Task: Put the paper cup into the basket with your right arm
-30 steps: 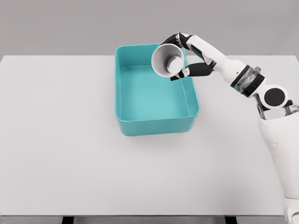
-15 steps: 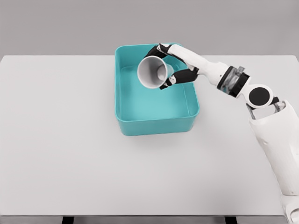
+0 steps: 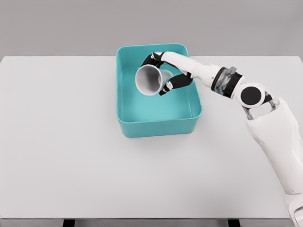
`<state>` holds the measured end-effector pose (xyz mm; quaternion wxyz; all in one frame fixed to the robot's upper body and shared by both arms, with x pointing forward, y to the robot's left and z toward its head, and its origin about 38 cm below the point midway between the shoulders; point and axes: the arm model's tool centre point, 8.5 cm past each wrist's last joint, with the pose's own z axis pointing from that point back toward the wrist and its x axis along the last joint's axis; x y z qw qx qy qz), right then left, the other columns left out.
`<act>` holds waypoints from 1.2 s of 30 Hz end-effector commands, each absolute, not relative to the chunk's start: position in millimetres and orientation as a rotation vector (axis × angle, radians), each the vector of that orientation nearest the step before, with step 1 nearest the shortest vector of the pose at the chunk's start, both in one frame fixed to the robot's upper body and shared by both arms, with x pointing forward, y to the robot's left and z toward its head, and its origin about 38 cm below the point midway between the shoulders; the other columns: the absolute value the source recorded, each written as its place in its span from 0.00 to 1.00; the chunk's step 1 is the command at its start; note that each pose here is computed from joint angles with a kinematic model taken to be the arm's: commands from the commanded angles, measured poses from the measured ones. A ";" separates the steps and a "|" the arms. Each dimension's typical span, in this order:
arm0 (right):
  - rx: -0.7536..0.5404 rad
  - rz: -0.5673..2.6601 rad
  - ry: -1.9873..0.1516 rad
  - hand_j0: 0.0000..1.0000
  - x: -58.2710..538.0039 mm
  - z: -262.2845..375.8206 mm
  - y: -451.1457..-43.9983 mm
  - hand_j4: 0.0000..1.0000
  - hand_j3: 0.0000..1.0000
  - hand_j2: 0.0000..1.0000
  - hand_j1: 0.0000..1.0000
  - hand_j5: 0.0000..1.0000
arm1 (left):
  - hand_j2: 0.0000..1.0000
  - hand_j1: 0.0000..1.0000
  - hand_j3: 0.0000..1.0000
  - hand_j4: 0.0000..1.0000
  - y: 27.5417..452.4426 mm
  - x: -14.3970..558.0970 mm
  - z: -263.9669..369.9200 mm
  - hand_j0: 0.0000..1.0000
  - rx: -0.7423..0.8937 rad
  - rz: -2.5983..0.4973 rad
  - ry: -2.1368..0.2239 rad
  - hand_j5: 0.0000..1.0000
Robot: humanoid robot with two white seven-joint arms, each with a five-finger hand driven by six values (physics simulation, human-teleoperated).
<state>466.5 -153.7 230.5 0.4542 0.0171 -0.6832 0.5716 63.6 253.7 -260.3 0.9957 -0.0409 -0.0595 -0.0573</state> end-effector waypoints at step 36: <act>-0.074 1.436 -1.626 0.85 474.9 237.4 -166.9 0.85 0.85 0.85 0.85 0.85 | 1.00 1.00 1.00 1.00 253.7 63.3 -260.4 1.00 -0.082 -0.114 -0.118 1.00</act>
